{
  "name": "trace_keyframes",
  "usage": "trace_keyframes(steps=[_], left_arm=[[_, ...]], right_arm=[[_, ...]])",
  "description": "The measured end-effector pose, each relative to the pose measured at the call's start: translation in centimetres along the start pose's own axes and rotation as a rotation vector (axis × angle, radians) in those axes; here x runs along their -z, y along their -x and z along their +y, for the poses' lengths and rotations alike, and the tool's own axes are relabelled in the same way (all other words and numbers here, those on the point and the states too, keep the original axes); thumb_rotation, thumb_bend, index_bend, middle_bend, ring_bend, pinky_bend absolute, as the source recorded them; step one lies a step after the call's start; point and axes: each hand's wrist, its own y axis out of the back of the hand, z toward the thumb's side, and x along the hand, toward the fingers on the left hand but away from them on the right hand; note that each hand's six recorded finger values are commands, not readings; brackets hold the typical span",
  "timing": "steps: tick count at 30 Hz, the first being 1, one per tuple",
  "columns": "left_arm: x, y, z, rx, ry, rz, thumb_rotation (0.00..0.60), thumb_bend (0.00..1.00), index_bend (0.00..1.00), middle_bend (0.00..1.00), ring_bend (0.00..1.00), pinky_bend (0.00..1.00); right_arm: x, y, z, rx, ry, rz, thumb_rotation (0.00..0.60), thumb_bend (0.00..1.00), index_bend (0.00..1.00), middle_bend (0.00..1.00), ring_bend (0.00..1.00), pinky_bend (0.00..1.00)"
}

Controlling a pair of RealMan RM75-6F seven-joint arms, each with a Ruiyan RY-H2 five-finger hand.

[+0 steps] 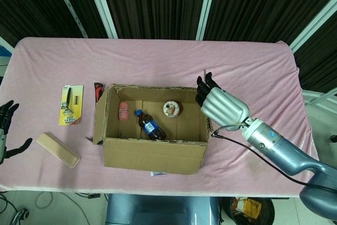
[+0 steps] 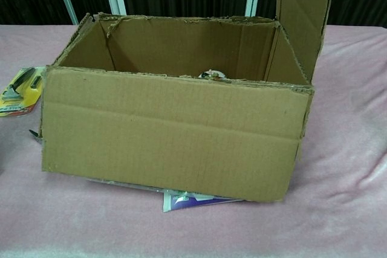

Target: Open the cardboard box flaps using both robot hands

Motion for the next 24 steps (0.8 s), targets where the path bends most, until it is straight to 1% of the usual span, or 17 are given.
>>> trace_keyframes(steps=[6, 14, 19, 22, 24], left_arm=[[-0.1, 0.0, 0.0, -0.001, -0.004, -0.003, 0.6, 0.21, 0.0, 0.0, 0.0, 0.0], [-0.2, 0.1, -0.1, -0.003, -0.016, -0.01, 0.6, 0.21, 0.0, 0.0, 0.0, 0.0], [-0.2, 0.1, -0.2, 0.0, -0.03, -0.012, 0.6, 0.21, 0.0, 0.0, 0.0, 0.0], [-0.3, 0.1, -0.2, 0.0, -0.036, -0.013, 0.6, 0.21, 0.0, 0.0, 0.0, 0.0], [-0.3, 0.1, -0.3, 0.002, -0.038, -0.013, 0.6, 0.21, 0.0, 0.0, 0.0, 0.0]], right_arm=[[0.9, -2.2, -1.6, -0.037, 0.002, -0.028, 0.6, 0.38, 0.26, 0.28, 0.15, 0.24], [2.8, -5.7, -4.1, -0.102, 0.032, -0.099, 0.6, 0.38, 0.25, 0.27, 0.14, 0.24], [3.0, -7.9, -6.2, -0.147, 0.074, -0.133, 0.6, 0.37, 0.25, 0.27, 0.14, 0.24], [2.7, -9.0, -7.3, -0.159, 0.111, -0.16, 0.6, 0.36, 0.22, 0.25, 0.14, 0.24], [2.3, -9.6, -7.9, -0.159, 0.153, -0.187, 0.6, 0.35, 0.19, 0.23, 0.13, 0.23]])
